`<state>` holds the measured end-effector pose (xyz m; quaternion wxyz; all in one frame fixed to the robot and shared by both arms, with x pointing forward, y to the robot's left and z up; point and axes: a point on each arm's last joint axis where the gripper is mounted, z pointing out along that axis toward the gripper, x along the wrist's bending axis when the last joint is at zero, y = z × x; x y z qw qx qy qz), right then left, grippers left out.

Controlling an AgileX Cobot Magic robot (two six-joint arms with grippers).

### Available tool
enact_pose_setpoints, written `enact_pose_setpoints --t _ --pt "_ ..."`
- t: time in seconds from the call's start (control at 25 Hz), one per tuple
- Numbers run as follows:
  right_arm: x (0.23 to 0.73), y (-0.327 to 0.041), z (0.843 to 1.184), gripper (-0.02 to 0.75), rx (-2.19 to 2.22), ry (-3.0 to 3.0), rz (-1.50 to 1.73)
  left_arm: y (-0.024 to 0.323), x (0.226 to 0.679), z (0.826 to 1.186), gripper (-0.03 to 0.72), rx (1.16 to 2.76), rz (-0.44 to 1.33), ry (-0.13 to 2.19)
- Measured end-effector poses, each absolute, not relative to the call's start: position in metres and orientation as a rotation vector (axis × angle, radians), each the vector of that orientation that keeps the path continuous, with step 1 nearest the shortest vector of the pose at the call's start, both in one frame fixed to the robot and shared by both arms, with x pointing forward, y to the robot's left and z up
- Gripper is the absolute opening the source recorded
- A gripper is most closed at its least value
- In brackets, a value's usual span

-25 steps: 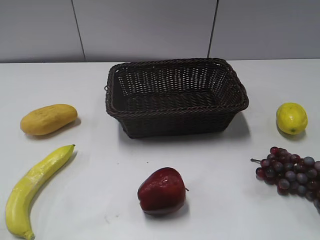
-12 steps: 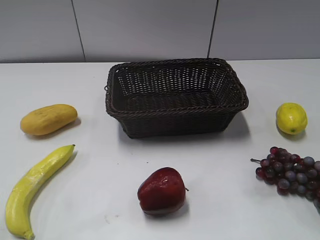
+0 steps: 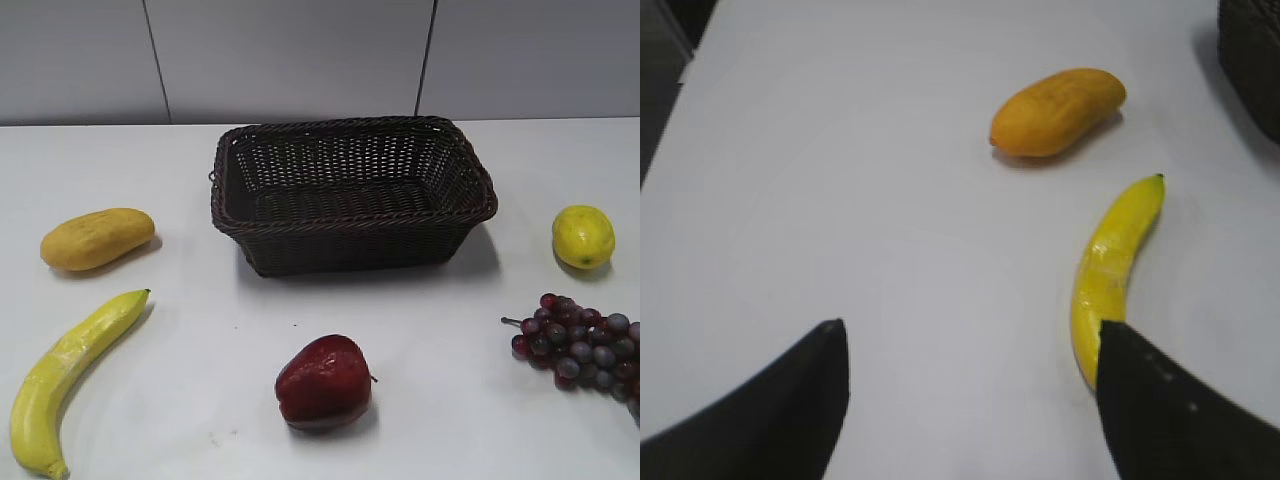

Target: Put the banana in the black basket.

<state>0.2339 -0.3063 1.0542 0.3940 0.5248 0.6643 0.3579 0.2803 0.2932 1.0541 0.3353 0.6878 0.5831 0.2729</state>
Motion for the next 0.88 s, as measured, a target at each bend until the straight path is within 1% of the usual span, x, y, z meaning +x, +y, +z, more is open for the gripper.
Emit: enact_pose_setpoints --t 0.12,0.36,0.52,0.88 --pt "0.234 -0.306 1.054 0.593 1.331 1.685 0.908 0.287 0.290 1.051 0.569 1.908 0.628 1.468" --pt "0.234 -0.306 1.054 0.593 1.331 1.685 0.908 0.271 0.317 1.042 0.567 2.084 0.506 1.423" --pt "0.234 -0.306 1.054 0.593 1.331 1.685 0.908 0.260 0.340 1.033 0.567 2.153 0.462 1.428" --pt "0.234 -0.306 1.054 0.593 1.331 1.685 0.908 0.238 0.394 0.986 0.566 2.327 0.317 1.526"
